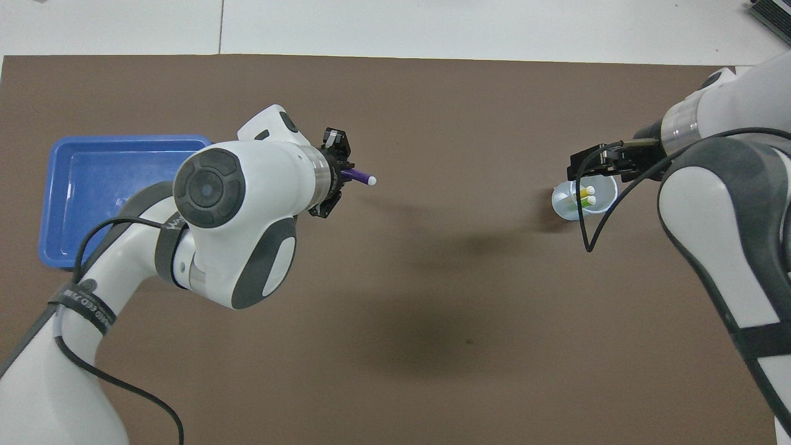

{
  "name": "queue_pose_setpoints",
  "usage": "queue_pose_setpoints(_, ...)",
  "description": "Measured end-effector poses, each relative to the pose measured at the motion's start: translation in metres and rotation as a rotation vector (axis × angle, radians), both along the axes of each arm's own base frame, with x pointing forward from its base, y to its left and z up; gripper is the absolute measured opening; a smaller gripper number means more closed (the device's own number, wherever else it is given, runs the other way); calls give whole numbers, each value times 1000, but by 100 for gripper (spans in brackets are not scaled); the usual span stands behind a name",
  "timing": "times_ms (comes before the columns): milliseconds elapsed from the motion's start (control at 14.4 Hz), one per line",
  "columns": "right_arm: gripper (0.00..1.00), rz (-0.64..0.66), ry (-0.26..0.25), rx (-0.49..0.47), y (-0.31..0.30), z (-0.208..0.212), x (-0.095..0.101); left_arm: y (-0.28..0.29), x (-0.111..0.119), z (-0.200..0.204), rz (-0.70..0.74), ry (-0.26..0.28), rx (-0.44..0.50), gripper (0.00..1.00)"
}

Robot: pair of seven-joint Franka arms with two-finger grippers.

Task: Right arm passes pens to left for tray arrangement
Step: 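Carry the purple pen to the tray while the right gripper returns, then lower the purple pen into the tray while the right gripper grasps the yellow pen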

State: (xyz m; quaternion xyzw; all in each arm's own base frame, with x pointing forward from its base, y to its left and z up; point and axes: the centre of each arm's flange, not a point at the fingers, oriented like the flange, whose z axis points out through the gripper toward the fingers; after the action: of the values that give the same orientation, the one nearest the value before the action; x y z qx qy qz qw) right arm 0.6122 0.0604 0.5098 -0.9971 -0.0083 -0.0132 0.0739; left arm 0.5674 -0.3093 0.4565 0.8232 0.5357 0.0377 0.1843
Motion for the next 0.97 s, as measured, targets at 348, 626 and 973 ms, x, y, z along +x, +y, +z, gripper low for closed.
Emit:
queue_pose_setpoints(348,100,62,-54,-70,-20,-31,2,98,30,3,-325,49,80,18)
queue_pose_setpoints(626,96,86,-54,-76,-28,-70,-5,141,39,3,-521,17,128,18)
queue_pose_setpoints(973,79,90,-94,-77,-22,-86,-5,215,47,-3,-879,-40,207,18)
